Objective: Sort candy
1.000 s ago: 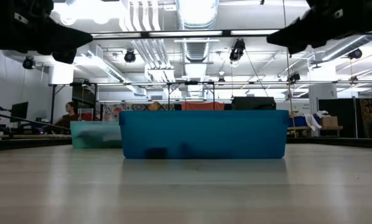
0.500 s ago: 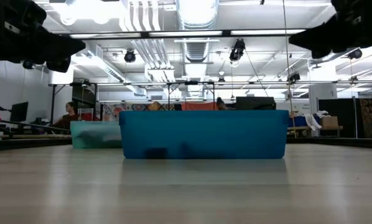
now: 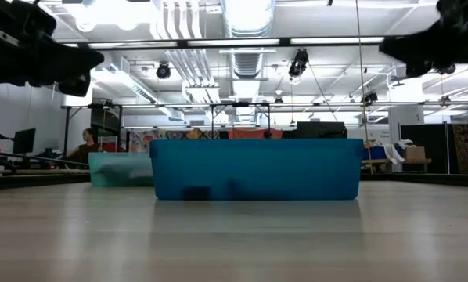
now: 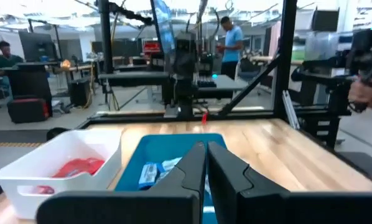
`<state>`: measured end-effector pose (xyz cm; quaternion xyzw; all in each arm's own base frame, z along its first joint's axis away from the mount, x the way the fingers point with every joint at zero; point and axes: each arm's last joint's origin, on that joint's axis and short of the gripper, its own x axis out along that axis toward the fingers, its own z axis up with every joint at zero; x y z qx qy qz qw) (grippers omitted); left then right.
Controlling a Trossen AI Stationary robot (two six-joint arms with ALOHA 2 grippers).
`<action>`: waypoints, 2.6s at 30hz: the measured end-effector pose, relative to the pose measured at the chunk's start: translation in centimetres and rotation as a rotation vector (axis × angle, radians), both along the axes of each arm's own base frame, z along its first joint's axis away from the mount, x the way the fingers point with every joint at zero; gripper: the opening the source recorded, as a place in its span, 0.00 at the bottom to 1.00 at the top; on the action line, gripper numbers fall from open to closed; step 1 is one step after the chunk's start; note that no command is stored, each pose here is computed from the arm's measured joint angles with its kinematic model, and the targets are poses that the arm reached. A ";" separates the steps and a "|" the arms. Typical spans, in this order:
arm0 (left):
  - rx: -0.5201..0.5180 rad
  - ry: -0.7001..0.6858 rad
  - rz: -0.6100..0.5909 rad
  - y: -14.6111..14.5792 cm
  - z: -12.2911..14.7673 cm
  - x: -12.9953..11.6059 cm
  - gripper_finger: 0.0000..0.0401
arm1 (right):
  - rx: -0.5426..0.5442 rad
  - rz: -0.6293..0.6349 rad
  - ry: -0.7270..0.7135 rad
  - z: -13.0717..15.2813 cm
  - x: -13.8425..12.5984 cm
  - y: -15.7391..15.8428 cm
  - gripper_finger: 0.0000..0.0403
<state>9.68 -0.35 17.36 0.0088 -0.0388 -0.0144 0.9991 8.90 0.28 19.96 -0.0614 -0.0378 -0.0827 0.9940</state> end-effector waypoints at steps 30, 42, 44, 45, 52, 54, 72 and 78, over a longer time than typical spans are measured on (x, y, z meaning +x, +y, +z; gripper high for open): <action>-0.011 0.082 0.209 0.6 -0.6 0.4 0.00 | 0.160 0.026 0.001 -2.6 0.9 0.1 0.15; -0.008 0.102 0.210 0.6 -0.8 0.5 0.00 | 0.160 0.026 0.002 -2.7 0.9 0.1 0.15; -0.008 0.106 0.210 0.6 -0.8 0.6 0.00 | 0.160 0.026 0.002 -2.7 0.9 0.1 0.15; -0.008 0.107 0.210 0.6 -0.8 0.6 0.00 | 0.160 0.026 0.002 -2.7 0.9 0.1 0.15; -0.006 0.115 0.210 0.6 -0.9 0.6 0.00 | 0.160 0.026 0.003 -2.7 0.9 0.1 0.16; -0.006 0.115 0.210 0.6 -0.9 0.6 0.00 | 0.160 0.026 0.003 -2.7 0.9 0.1 0.16; -0.007 0.112 0.210 0.6 -0.9 0.6 0.00 | 0.160 0.026 0.003 -2.7 0.9 0.1 0.16; -0.007 0.111 0.210 0.6 -0.9 0.6 0.00 | 0.160 0.026 0.004 -2.7 0.9 0.1 0.16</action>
